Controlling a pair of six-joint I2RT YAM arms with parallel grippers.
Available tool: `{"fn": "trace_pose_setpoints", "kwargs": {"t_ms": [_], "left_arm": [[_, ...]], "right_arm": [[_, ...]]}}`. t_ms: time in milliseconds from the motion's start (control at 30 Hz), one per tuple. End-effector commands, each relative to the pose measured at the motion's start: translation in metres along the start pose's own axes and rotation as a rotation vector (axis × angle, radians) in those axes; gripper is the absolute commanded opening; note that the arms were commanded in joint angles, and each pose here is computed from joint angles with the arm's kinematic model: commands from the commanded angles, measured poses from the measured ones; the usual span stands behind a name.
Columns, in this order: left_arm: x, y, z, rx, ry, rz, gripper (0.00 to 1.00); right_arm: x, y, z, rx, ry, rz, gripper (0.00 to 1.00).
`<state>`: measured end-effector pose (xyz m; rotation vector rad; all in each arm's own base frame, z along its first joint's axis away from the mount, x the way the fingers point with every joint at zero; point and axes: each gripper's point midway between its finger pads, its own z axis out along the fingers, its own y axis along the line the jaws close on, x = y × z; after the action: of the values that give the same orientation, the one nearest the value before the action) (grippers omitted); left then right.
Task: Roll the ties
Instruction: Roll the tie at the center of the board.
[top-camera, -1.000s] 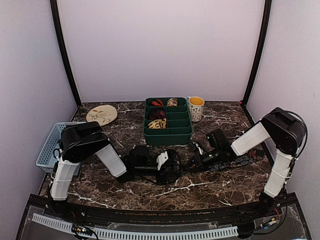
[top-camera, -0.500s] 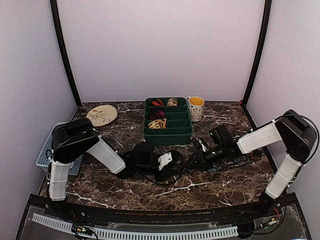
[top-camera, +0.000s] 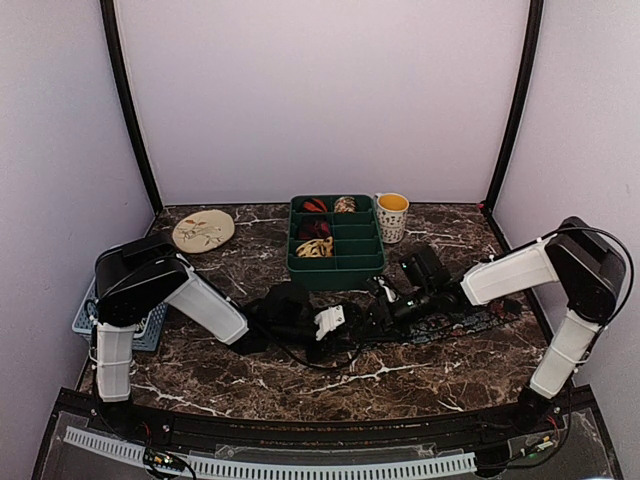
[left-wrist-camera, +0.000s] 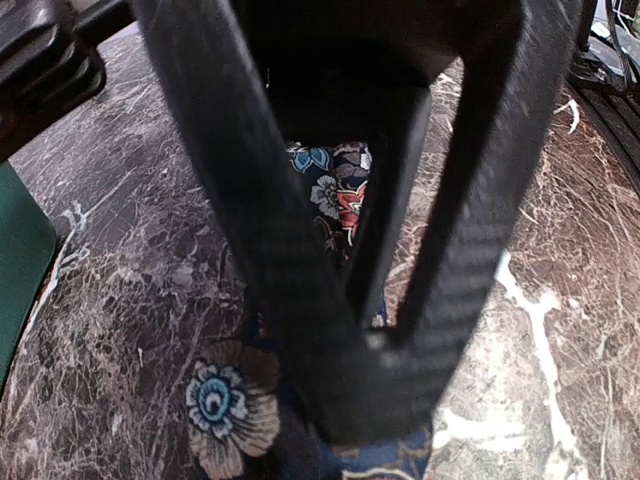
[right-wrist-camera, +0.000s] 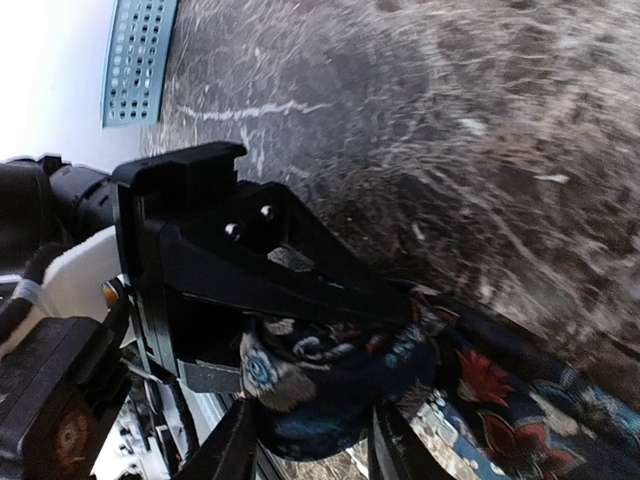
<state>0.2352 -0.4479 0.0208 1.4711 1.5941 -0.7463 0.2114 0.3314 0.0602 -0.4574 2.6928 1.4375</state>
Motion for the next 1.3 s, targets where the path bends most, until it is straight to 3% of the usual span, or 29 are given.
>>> {"fn": "trace_pose_setpoints", "kwargs": {"t_ms": [0, 67, 133, 200, 367, 600, 667, 933, 1067, 1133, 1267], "left_arm": [[0.067, -0.018, -0.008, 0.039, 0.231, -0.059, 0.27], [0.066, -0.018, -0.008, 0.039, 0.229, -0.058, 0.27], [0.066, -0.018, -0.008, 0.038, 0.231, -0.062, 0.28], [0.063, -0.016, -0.007, 0.036, 0.229, -0.065, 0.32], [0.038, -0.008, -0.012, -0.003, 0.133, -0.061, 0.57], [0.002, -0.011, -0.023, -0.015, -0.089, -0.073, 0.76], [0.000, -0.011, -0.022, -0.014, -0.133, -0.083, 0.77], [-0.022, -0.005, 0.003, -0.007, -0.264, -0.070, 0.77], [-0.017, 0.000, 0.017, -0.018, -0.248, -0.040, 0.72], [-0.014, -0.002, 0.022, 0.005, -0.216, -0.012, 0.66], [-0.002, -0.009, 0.023, 0.044, -0.148, 0.009, 0.41]], "right_arm": [[-0.005, -0.001, 0.007, 0.015, -0.002, -0.003, 0.23], [-0.002, -0.009, 0.007, 0.047, 0.001, 0.004, 0.08], [0.003, -0.019, 0.007, 0.067, 0.007, 0.020, 0.00], [0.008, -0.028, 0.006, 0.080, 0.011, 0.038, 0.00], [0.016, -0.049, 0.002, 0.109, 0.004, 0.073, 0.00], [0.030, -0.094, -0.003, 0.159, 0.012, 0.154, 0.00], [0.034, -0.100, 0.000, 0.167, 0.024, 0.163, 0.00], [0.036, -0.103, 0.003, 0.161, 0.038, 0.164, 0.00], [0.035, -0.101, 0.003, 0.157, 0.040, 0.161, 0.00], [0.034, -0.099, 0.002, 0.154, 0.039, 0.158, 0.00], [0.027, -0.087, -0.002, 0.134, 0.026, 0.128, 0.03]]}}
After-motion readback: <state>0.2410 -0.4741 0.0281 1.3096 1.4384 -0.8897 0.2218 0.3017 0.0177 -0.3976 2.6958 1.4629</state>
